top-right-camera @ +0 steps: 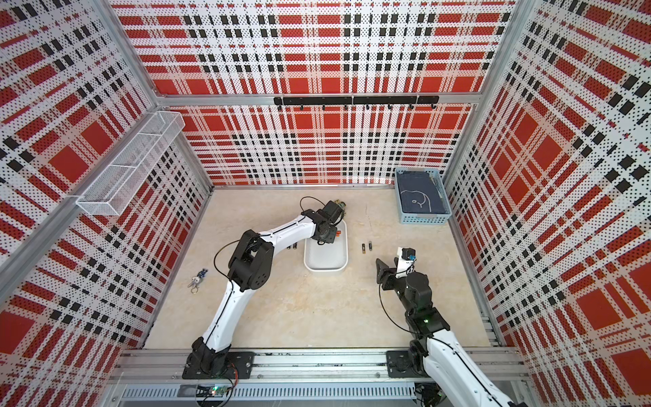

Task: Take the batteries out of the storage box
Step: Pick up the battery from the storage box.

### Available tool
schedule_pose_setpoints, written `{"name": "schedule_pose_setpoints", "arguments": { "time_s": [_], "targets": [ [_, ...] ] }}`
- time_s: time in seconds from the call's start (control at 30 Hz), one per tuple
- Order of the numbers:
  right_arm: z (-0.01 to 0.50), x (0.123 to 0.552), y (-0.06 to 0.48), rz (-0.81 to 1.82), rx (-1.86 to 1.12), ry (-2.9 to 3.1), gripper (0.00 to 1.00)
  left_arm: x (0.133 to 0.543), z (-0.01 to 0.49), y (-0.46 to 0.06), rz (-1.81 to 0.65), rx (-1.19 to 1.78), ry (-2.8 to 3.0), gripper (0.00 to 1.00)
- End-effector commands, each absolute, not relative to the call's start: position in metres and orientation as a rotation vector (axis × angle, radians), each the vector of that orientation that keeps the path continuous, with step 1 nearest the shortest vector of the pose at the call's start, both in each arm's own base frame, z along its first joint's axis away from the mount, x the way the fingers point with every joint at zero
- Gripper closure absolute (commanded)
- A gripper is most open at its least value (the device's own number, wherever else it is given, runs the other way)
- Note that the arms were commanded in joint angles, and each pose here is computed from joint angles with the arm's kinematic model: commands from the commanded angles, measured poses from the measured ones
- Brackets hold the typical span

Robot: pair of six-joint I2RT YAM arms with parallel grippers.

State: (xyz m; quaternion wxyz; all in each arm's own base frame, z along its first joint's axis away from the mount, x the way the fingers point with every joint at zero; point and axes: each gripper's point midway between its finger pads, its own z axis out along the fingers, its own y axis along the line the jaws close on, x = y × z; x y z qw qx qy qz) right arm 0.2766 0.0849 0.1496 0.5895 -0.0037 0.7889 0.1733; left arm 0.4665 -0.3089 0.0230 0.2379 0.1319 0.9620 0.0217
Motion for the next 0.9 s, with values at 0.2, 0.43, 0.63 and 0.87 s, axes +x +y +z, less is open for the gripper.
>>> {"name": "schedule_pose_setpoints", "arguments": {
  "time_s": [0.2,0.43,0.63,0.87],
  "targets": [
    [0.153,0.277,0.085,0.404,-0.004,1.819,0.27,0.454,0.001,-0.305,0.035,0.391,2.713,0.88],
    [0.153,0.278,0.084,0.4,0.003,1.82,0.27,0.462,0.029,-0.311,-0.008,0.379,2.661,1.0],
    [0.153,0.278,0.084,0.401,0.004,1.821,0.27,0.466,0.07,-0.316,-0.068,0.344,2.601,1.0],
    [0.153,0.278,0.084,0.4,0.004,1.823,0.27,0.468,0.118,-0.302,-0.11,0.271,2.537,1.0]
  ]
}}
